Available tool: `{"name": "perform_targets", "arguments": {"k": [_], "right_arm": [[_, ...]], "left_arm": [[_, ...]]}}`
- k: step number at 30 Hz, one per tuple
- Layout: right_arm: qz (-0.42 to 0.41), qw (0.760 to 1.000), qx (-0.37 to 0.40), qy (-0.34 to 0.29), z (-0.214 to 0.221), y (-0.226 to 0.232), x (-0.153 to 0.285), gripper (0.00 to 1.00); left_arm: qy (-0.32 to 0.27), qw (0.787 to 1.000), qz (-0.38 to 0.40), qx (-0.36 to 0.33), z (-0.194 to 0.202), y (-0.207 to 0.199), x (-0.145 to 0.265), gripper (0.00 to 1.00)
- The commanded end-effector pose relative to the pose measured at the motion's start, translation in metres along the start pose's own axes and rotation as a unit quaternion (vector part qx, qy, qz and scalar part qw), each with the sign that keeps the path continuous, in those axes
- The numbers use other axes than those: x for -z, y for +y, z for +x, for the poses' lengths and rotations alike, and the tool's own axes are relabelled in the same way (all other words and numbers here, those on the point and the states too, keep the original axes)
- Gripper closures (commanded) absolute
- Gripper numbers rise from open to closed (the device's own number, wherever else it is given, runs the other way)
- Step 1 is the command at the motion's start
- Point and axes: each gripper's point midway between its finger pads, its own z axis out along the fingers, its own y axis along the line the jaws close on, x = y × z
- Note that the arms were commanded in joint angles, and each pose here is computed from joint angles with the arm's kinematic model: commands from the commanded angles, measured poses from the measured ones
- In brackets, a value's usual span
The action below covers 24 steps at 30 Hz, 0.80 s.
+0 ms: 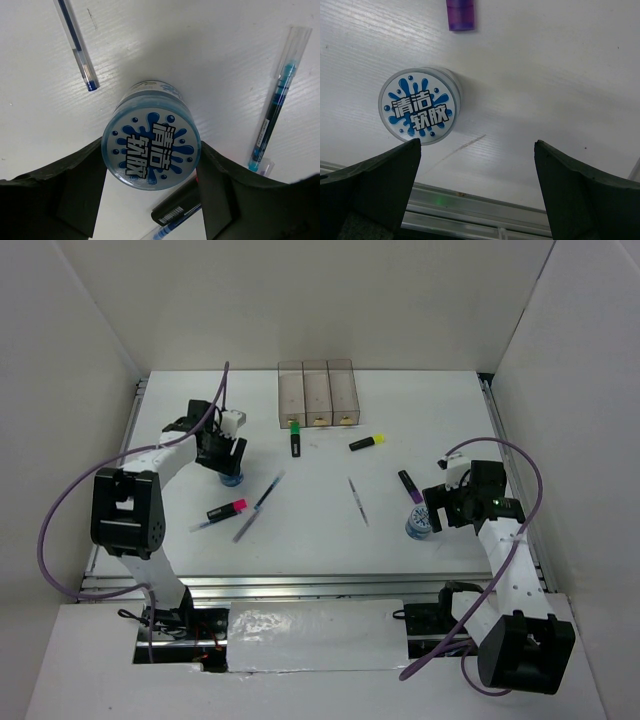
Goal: Sort the stationery into containers
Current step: Grab a piece of stationery with the left arm, then place the stationery into the container
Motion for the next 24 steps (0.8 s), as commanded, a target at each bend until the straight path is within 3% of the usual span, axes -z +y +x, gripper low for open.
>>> {"name": "perform_targets", "arguments": {"k": [1,5,6,8,12,18,24], "right_arm": [[0.007,1.000,-0.001,-0.017,-0.015,-0.005,0.006,0.00],[0.005,1.000,-0.002,-0.015,-0.016,-0.005,0.003,0.00],[0.006,1.000,-0.002,-0.016,-0.016,-0.005,0.003,0.00],[0.005,1.000,-0.002,-0.015,-0.016,-0.005,0.002,0.00],[0.000,1.000,-0.006,-0.009,-0.014,-0.004,-0.001,0.00],[-0.001,1.000,-0.012,-0.007,-0.015,-0.004,-0.004,0.00],[0.002,1.000,-0.016,-0.007,-0.018,-0.008,-0.004,0.00]], "left_arm": [[-0.033,0.999,0.001,0.003,-0.025,0.002,0.002,0.40],[-0.041,0.999,0.016,0.001,-0.037,-0.003,0.005,0.60],[-0.053,0.998,0.018,-0.002,-0.049,-0.003,0.009,0.70],[-0.052,0.998,0.028,-0.004,-0.056,-0.010,0.012,0.80],[-0.102,0.994,0.029,-0.010,-0.111,-0.020,0.033,1.00],[-0.162,0.986,0.036,-0.023,-0.192,-0.047,0.055,1.00],[-0.219,0.974,0.020,-0.052,-0.257,-0.071,0.043,1.00]]}}
